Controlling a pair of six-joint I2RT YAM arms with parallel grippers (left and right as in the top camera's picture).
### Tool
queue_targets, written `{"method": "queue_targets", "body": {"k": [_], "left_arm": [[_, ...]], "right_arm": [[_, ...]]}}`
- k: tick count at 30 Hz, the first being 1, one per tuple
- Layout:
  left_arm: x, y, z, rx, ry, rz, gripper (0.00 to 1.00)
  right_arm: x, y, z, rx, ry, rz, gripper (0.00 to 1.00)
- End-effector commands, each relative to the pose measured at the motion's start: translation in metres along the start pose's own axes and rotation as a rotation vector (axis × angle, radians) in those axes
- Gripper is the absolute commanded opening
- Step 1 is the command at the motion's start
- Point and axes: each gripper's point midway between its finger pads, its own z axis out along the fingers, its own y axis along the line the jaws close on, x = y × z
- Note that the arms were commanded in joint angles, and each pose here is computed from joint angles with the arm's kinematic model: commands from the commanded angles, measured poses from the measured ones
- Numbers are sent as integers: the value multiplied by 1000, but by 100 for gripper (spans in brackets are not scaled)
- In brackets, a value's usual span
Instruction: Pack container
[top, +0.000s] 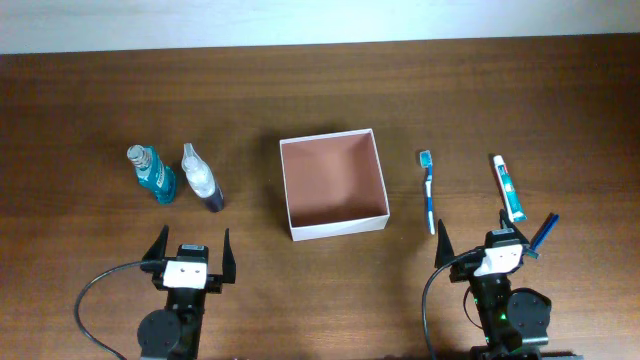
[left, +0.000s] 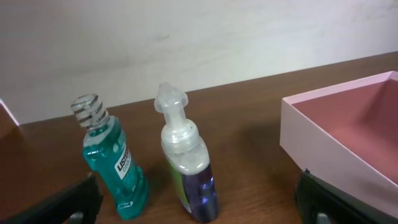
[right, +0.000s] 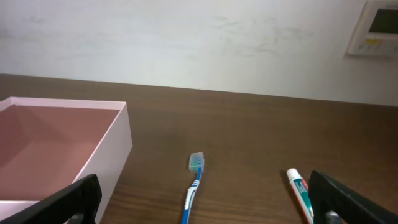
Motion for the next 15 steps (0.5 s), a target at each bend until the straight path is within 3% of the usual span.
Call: {"method": "queue_targets", "body": {"k": [1, 7, 15], "left_arm": [[-7, 0, -1, 5, -24, 6, 100], [-60, 17, -13, -36, -51, -160, 100], [-112, 24, 13, -16, 253, -147, 100]], "right_arm": [[-1, 2, 0, -10, 4, 43, 99], [-44, 1, -5, -10, 33, 83, 99], [-103, -5, 17, -5, 368, 104, 99]]}}
